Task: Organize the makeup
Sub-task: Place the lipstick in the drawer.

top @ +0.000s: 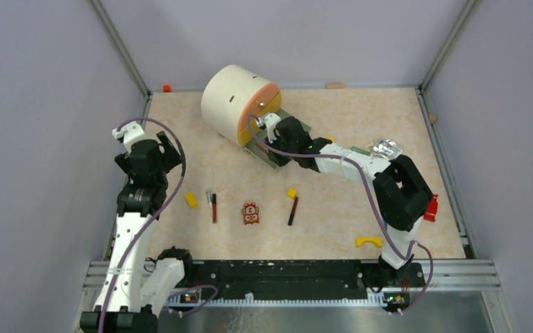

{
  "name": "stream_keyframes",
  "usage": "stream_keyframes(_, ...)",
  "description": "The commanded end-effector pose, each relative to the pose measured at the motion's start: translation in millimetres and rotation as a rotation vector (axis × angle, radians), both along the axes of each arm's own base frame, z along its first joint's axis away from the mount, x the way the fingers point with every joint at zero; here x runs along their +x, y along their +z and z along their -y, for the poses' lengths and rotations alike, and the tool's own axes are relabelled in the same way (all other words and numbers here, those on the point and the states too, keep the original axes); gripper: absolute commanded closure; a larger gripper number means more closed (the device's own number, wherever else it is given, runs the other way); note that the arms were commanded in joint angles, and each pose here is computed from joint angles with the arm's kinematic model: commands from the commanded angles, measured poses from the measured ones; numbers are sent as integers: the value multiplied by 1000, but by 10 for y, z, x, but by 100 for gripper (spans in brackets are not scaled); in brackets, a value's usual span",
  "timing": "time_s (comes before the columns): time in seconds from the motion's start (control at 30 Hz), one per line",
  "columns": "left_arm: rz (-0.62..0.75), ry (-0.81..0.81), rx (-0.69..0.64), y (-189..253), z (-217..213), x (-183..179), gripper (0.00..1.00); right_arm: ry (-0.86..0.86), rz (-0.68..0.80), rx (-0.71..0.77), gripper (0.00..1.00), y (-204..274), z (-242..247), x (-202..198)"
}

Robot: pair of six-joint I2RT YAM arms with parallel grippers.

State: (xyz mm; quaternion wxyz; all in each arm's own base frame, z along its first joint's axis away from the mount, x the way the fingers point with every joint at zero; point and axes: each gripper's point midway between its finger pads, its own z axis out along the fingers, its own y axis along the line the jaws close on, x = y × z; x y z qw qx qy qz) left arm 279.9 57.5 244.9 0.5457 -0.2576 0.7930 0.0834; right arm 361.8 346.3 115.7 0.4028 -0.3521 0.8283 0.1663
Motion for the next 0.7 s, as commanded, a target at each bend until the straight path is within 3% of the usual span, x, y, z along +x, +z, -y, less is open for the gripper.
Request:
stream_keyframes(0.0,74,2,11,225,-25,35,1,1,58,54,84,267,-122,163)
stream_keyframes(0.1,73,2,11,221,-24,31,1,-3,65,58,65,301,-123,173)
stream_keyframes(0.2,74,1,11,225,-21,30,1,-7,82,72,55,400,-107,167)
stream_keyframes(0.53,73,0,10,219,-20,37,1,-32,155,163,54,925,-8,68)
stream_keyframes(0.67,72,-2,10,218,-16,44,1,-16,120,223,54,1019,-163,-130)
